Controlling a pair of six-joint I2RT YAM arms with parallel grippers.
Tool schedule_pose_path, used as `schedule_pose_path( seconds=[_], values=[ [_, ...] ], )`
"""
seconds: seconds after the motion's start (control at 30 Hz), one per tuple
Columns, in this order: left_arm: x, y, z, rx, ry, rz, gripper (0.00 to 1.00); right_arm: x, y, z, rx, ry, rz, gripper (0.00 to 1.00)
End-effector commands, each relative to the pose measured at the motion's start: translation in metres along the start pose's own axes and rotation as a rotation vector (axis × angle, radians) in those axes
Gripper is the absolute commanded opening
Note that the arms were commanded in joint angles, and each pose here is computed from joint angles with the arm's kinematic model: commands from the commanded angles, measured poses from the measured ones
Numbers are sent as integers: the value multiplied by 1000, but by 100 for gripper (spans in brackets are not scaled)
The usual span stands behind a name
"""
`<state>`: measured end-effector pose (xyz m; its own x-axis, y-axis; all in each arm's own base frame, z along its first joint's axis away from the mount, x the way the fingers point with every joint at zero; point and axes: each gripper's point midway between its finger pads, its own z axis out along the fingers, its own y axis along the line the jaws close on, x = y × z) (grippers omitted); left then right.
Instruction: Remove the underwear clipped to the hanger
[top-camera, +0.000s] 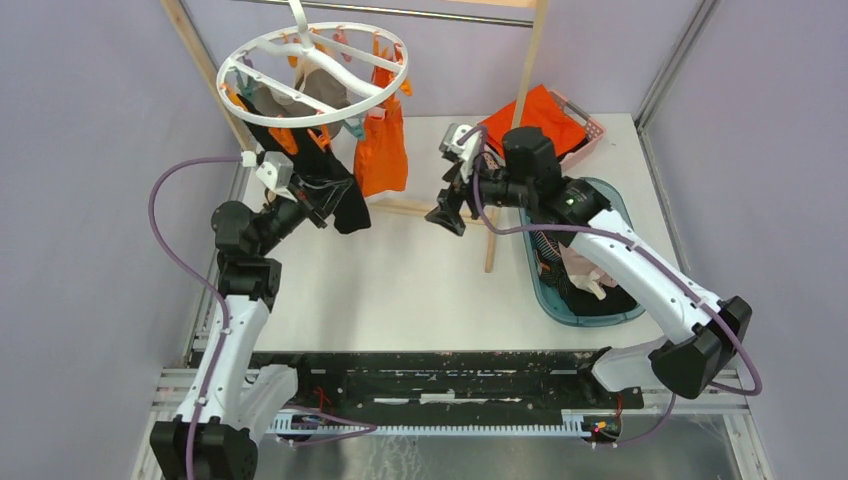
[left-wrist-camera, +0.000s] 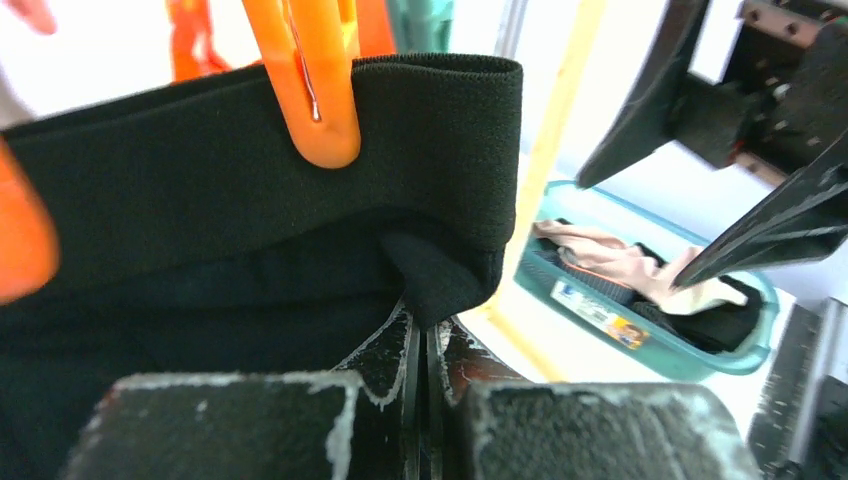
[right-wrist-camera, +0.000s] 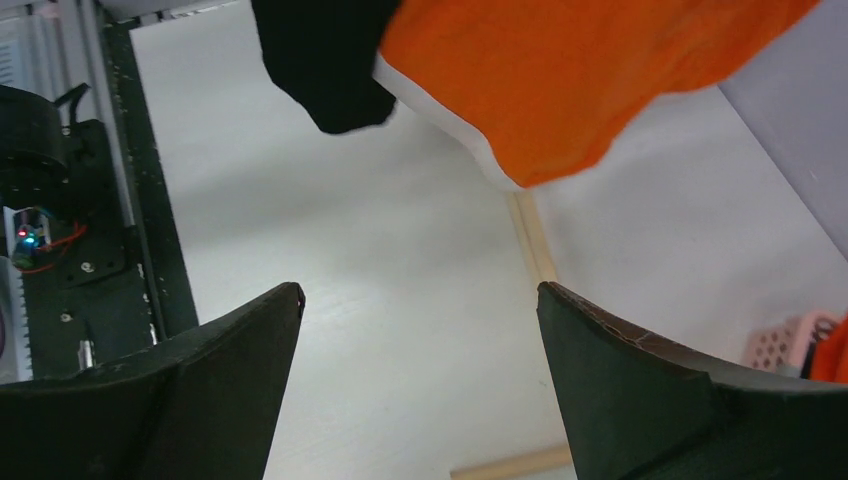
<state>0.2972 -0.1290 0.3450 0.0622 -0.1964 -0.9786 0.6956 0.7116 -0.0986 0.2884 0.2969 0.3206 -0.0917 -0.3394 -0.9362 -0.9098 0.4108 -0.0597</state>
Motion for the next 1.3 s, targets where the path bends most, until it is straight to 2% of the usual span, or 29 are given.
schedule_pose_path(
  seconds=[0.0,0.27,0.37,0.43,0.57,0.87,0.9,0.97,1.13,1.27],
  values=[
    [-28,-37,9,121,3,-84,3,-35,27,29,-84,-117,-20,96],
    [-44,-61,33,175,-32,-153,3,-42,76,75,-253,-93,35,92],
    [-40,-71,39,200,-26,-220,3,-42,77,89,-245,-81,74,89],
    [-38,-76,38,218,-36,-257,3,-40,71,95,-225,-67,70,84],
    [-37,-78,36,218,-38,-315,3,-41,75,91,-250,-66,40,68],
    [-39,-74,35,178,-46,-340,3,-32,64,91,-215,-41,31,13],
    [-39,-72,34,167,-44,-325,5,-29,61,90,-209,-38,34,8],
    [-38,-68,34,145,-33,-293,15,-23,56,88,-193,-38,40,1],
    [-52,-60,33,96,-31,-207,50,-8,45,83,-165,-54,53,1],
    [-80,-55,34,42,-47,-163,67,-6,55,92,-224,-48,120,1]
  ],
)
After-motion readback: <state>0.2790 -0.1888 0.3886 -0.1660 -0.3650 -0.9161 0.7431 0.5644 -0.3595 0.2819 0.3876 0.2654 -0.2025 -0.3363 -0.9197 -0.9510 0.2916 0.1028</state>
